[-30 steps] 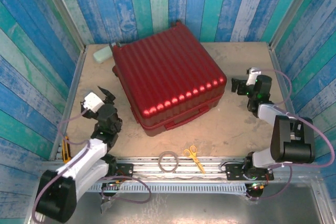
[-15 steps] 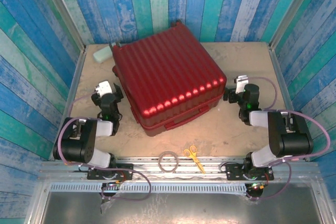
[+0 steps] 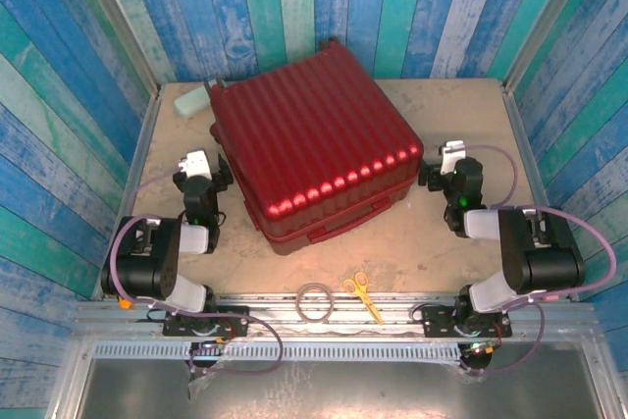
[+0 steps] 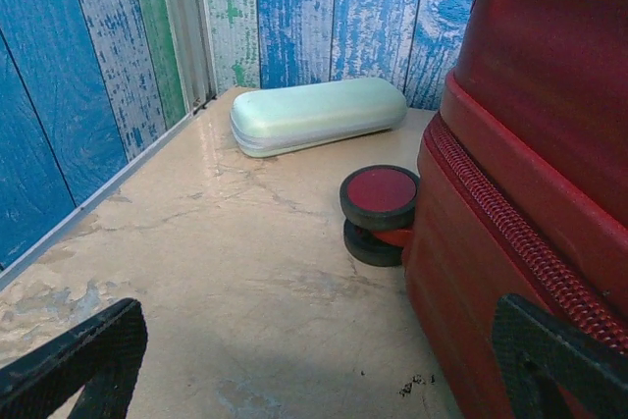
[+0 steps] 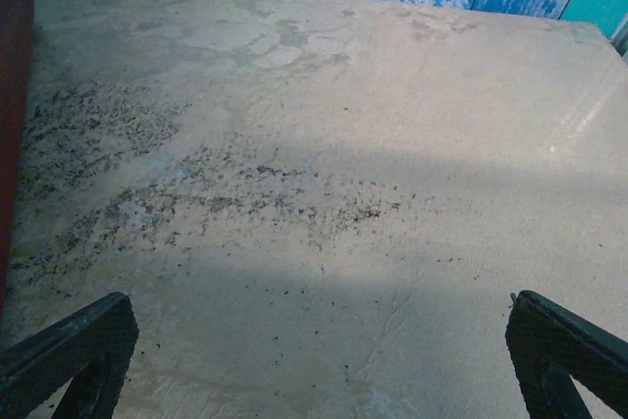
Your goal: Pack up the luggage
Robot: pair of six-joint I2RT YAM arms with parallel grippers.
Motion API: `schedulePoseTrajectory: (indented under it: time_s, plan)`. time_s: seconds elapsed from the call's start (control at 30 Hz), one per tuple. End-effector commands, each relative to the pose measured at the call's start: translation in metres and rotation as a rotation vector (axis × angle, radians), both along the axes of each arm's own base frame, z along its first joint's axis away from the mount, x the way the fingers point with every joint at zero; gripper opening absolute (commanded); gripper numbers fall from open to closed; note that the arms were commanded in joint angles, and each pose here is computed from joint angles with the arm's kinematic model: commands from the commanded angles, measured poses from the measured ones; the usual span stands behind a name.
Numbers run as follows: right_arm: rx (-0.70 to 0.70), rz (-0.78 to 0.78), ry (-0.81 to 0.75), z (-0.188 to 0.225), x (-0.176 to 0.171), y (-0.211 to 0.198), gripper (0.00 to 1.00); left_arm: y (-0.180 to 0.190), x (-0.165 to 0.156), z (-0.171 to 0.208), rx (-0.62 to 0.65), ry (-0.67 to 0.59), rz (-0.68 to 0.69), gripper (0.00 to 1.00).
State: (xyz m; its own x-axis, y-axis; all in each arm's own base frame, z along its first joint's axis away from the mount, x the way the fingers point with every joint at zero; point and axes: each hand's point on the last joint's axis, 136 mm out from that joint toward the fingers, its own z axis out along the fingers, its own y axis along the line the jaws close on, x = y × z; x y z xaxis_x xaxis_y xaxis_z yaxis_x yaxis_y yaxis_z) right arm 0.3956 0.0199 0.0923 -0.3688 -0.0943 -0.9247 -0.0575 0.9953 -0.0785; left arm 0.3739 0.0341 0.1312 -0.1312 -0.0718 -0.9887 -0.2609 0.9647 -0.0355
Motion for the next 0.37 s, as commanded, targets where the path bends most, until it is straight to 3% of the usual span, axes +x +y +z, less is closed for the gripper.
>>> schedulePoseTrajectory:
  time_s: [0.0,0.33]
  plan:
    - [-0.011,-0.008,-0.019,0.0061,0.0033,-0.0008,1.0,-0.0011,0.0014,-0.002,0.007,0.002,-0.012,0.93]
    - [-0.033,0.02,-0.034,0.0073,0.0,0.0067,1.0,-0.0013,0.0014,-0.002,0.007,0.001,-0.013,0.93]
